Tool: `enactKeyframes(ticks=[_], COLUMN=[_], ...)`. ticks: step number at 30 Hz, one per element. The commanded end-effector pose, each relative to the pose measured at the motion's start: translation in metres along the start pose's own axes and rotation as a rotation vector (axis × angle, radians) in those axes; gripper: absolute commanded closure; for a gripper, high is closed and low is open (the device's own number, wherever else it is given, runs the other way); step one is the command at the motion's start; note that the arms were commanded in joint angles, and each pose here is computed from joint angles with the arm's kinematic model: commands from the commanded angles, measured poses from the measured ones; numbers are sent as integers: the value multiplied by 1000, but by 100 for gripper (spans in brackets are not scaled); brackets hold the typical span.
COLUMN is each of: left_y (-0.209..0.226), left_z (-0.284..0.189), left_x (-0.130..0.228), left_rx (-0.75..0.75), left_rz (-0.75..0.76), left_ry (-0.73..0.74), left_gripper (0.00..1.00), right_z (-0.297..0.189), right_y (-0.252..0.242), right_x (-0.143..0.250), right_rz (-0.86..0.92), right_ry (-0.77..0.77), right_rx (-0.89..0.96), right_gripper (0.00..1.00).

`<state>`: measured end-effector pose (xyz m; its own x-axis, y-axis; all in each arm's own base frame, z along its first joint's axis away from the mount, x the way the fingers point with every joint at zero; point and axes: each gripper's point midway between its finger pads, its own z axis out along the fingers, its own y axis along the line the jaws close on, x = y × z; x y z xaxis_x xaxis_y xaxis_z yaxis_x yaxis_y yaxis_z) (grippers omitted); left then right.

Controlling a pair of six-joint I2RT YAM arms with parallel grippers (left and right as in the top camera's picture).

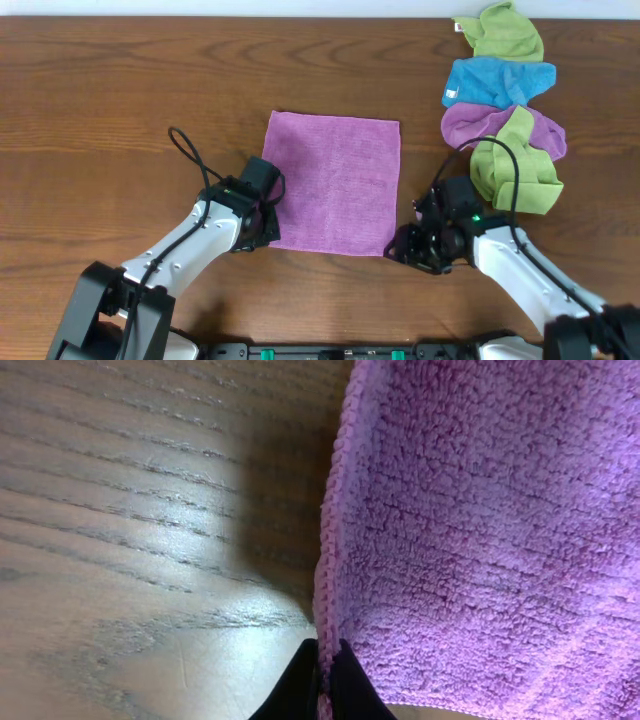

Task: Fold the cloth
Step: 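Reposition both grippers to the near corners of the cloth and grasp, then lift the near edge with both grippers and fold it toward the far edge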

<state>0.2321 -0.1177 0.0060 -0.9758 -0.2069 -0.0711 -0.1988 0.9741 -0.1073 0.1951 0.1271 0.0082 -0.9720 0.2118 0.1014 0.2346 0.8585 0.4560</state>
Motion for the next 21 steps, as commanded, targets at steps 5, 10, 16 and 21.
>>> enactKeyframes(ticks=[5,10,16,21], left_y=[2,2,2,3], left_z=[1,1,0,-31], left_x=[1,1,2,-13], left_rx=[-5,-5,-6,-39], left_rz=[-2,-3,-2,-2], left_ry=[6,6,12,-42], left_gripper=[94,94,94,94], right_z=[19,23,22,9], right_y=[0,1,2,9], right_x=[4,-2,-4,-9], right_rz=[47,58,56,62], right_ry=[59,47,41,53], right_rx=[-11,-18,-21,6], right_gripper=[56,69,98,98])
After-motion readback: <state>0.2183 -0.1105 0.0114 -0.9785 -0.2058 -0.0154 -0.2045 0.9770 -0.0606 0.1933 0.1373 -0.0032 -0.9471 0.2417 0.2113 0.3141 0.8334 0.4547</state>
